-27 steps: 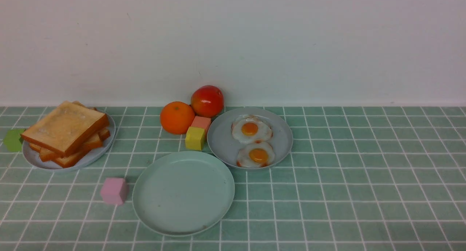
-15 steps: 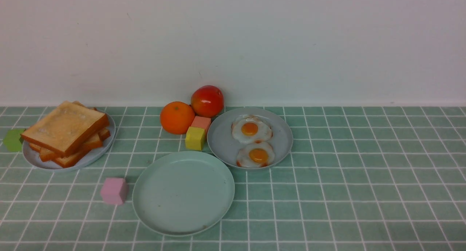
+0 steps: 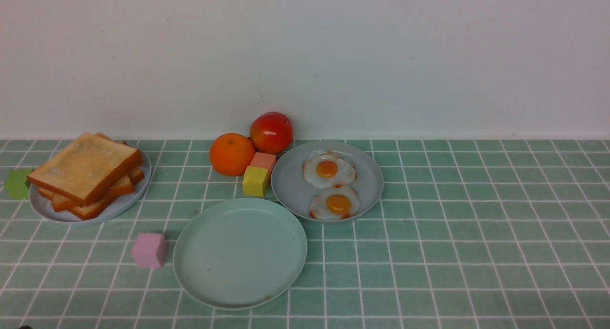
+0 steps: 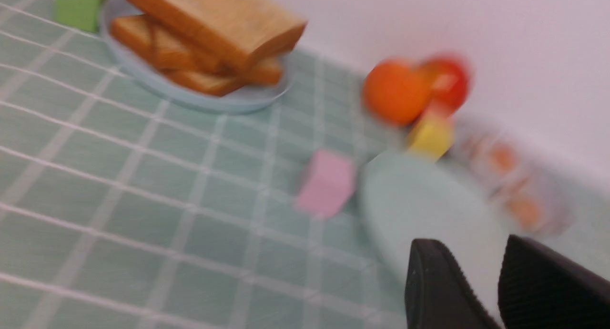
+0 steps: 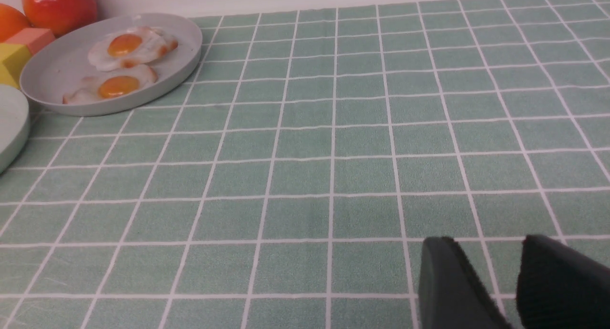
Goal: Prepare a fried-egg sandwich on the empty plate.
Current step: Use the left arm to grab a slice of bread
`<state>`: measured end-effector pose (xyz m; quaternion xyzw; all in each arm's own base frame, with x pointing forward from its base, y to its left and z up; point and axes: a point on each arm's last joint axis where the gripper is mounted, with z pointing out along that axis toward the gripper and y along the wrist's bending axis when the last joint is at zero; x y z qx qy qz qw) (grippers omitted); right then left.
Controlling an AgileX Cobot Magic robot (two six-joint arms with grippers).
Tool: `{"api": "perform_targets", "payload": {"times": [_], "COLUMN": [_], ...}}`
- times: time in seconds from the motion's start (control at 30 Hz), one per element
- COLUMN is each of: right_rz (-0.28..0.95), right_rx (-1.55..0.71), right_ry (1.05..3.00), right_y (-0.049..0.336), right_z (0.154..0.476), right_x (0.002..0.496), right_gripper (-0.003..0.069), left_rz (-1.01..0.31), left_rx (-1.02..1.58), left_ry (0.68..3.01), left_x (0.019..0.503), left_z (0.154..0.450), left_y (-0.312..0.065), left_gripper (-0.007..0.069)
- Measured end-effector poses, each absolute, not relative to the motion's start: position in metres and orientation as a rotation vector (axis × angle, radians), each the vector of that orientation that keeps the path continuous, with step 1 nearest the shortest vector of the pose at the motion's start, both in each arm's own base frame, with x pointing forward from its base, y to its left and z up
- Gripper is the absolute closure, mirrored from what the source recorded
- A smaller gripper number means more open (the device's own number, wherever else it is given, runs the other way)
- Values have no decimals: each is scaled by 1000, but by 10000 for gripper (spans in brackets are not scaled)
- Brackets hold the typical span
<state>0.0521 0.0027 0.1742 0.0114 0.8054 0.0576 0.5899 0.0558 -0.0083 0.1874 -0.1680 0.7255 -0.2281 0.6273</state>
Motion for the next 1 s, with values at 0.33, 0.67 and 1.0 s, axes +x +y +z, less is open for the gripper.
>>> {"api": "perform_targets", "payload": {"times": [0.33, 0.67, 1.0], "right_rz": [134, 159, 519], "right_rx": [26, 41, 277], "right_ry": [1875, 1840, 1446], "right_y": [3, 4, 7], "right_z": [174, 176, 210], "right_x": [52, 53, 56], "right_gripper": [420, 420, 424], "left_rz": [-874, -654, -366], "left_rx": [-681, -253, -54], "left_ry": [1303, 1778, 2245], "left_x": [56, 67, 122], "left_z": [212, 274, 311], "left_y": [-1, -23, -37], "left_gripper": [400, 400, 494]}}
